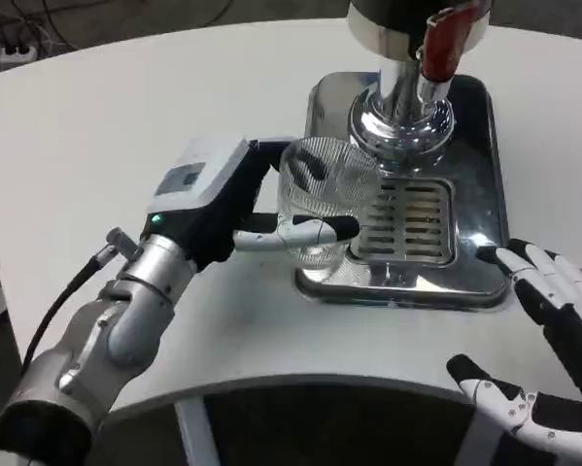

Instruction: Grasp the cup under the faucet to collect the drink, then remove the cup.

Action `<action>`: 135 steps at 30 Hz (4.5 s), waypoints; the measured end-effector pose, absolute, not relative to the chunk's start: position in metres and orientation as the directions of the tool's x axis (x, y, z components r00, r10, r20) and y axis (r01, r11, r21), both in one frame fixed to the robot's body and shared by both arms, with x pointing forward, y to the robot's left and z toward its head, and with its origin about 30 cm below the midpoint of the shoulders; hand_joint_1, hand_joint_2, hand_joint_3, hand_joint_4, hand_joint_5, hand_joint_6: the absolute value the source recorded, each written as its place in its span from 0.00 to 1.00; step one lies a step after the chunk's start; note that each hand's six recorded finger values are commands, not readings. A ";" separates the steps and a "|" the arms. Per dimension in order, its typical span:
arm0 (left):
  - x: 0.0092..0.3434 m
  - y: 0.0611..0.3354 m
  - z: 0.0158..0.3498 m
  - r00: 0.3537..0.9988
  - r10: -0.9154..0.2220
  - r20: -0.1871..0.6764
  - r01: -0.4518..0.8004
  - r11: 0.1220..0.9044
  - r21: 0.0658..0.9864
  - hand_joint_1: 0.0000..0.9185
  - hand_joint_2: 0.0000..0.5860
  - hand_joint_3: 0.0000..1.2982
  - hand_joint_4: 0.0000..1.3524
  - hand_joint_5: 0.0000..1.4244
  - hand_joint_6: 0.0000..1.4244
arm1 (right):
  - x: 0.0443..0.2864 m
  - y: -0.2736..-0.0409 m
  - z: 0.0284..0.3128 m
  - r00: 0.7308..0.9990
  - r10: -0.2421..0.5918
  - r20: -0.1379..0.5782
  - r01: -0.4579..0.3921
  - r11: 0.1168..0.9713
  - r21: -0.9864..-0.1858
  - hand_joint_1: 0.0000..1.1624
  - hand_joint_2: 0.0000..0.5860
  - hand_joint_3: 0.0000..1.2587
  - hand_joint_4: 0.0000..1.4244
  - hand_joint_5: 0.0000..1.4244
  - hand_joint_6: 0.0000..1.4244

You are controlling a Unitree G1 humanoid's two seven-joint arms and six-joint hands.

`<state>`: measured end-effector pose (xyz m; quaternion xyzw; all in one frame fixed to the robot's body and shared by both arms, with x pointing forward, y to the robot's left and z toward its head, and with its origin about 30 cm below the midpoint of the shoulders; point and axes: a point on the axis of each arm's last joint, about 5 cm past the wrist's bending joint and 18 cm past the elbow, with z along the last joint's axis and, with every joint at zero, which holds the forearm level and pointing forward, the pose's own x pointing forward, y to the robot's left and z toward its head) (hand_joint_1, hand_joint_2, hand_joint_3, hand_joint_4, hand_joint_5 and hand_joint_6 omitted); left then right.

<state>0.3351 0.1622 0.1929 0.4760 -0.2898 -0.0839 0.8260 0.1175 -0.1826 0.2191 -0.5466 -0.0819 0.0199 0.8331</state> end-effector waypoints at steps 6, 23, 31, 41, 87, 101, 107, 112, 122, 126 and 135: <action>0.344 0.155 0.196 0.818 -0.392 0.420 -0.176 0.525 0.832 0.60 0.17 0.79 0.86 0.98 1.00 | 0.116 -0.185 0.219 0.988 0.114 0.106 0.052 0.404 -0.913 0.38 0.61 0.07 0.00 0.00 0.00; 0.354 0.125 0.207 0.803 -0.435 0.406 -0.150 0.512 0.846 0.59 0.18 0.78 0.85 0.97 1.00 | 0.114 -0.190 0.218 0.990 0.103 0.093 0.043 0.408 -0.912 0.38 0.61 0.06 0.00 0.00 0.00; 0.357 0.110 0.215 0.787 -0.459 0.412 -0.151 0.505 0.850 0.58 0.18 0.73 0.78 0.90 0.98 | 0.113 -0.194 0.220 0.991 0.092 0.097 0.051 0.410 -0.910 0.38 0.61 0.06 0.00 0.00 0.00; 0.360 0.103 0.224 0.788 -0.474 0.394 -0.144 0.480 0.866 0.43 0.21 0.48 0.46 0.59 0.77 | 0.112 -0.197 0.220 0.992 0.085 0.090 0.047 0.414 -0.909 0.38 0.61 0.06 0.00 0.00 0.00; 0.328 0.159 0.243 0.679 -0.505 0.534 -0.207 0.565 0.798 0.27 0.22 0.19 0.17 0.23 0.26 | 0.121 -0.192 0.218 0.989 0.106 0.101 0.044 0.440 -0.897 0.38 0.61 0.08 0.00 0.00 0.00; 0.297 0.188 0.284 0.612 -0.481 0.628 0.154 0.851 0.503 0.08 0.25 0.17 0.13 0.22 0.19 | 0.122 -0.191 0.219 0.988 0.111 0.108 0.047 0.446 -0.894 0.38 0.61 0.09 0.00 0.00 0.00; 0.298 0.188 0.300 0.620 -0.550 0.560 0.324 0.829 0.456 0.00 0.23 0.16 0.12 0.20 0.17 | 0.122 -0.190 0.218 0.988 0.116 0.107 0.044 0.448 -0.893 0.38 0.61 0.09 0.00 0.00 0.00; 0.299 0.182 0.322 0.588 -0.613 0.528 0.412 0.788 0.456 0.00 0.23 0.15 0.11 0.19 0.16 | 0.121 -0.190 0.219 0.987 0.118 0.111 0.047 0.448 -0.893 0.38 0.61 0.10 0.00 0.00 0.00; 0.306 0.165 0.351 0.550 -0.675 0.492 0.472 0.737 0.484 0.00 0.23 0.15 0.10 0.18 0.16 | 0.116 -0.189 0.222 0.984 0.117 0.138 0.072 0.450 -0.890 0.38 0.61 0.10 0.00 0.00 0.00; 0.311 0.162 0.354 0.562 -0.683 0.467 0.471 0.728 0.499 0.00 0.23 0.15 0.10 0.18 0.16 | 0.115 -0.189 0.221 0.984 0.114 0.134 0.070 0.450 -0.890 0.38 0.61 0.10 0.00 0.00 0.00; 0.329 0.149 0.354 0.571 -0.725 0.386 0.516 0.682 0.519 0.00 0.23 0.15 0.11 0.19 0.16 | 0.113 -0.191 0.224 0.983 0.108 0.150 0.085 0.457 -0.886 0.38 0.61 0.10 0.00 0.00 0.00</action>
